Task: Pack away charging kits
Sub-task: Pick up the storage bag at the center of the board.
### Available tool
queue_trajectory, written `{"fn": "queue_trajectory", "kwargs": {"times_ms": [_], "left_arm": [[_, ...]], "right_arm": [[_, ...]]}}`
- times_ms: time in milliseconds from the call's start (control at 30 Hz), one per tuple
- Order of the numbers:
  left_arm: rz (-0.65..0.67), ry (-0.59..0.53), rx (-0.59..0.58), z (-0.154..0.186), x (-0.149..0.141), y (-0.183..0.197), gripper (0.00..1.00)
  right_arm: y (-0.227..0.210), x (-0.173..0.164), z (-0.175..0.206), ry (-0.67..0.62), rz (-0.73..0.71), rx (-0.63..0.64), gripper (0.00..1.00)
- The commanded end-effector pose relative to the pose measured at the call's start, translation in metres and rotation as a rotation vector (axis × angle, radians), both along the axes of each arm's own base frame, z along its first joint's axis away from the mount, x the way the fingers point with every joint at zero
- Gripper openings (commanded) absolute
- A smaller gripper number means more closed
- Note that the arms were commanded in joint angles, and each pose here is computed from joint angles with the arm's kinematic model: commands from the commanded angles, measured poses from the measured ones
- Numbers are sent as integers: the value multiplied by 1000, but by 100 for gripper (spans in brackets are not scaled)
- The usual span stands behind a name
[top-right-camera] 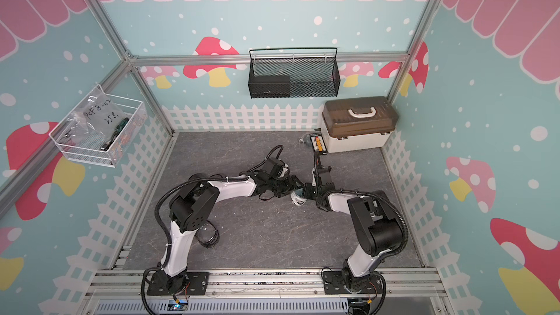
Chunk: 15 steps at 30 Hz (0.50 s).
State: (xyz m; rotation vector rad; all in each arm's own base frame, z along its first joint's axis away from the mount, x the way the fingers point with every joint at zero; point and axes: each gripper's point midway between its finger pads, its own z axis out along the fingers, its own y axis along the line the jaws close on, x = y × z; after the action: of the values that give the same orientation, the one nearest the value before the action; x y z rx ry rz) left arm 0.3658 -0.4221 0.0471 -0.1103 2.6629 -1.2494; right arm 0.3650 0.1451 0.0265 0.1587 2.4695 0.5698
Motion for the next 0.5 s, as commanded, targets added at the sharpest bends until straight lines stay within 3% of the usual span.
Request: {"fn": "queue_trajectory", "kwargs": {"times_ms": [0, 467], "left_arm": [[10, 107, 41, -42, -15, 6, 73], [14, 160, 45, -70, -14, 3, 60]], "right_arm": [[5, -16, -23, 92, 29, -2, 0], [10, -15, -15, 68, 36, 21, 0]]}}
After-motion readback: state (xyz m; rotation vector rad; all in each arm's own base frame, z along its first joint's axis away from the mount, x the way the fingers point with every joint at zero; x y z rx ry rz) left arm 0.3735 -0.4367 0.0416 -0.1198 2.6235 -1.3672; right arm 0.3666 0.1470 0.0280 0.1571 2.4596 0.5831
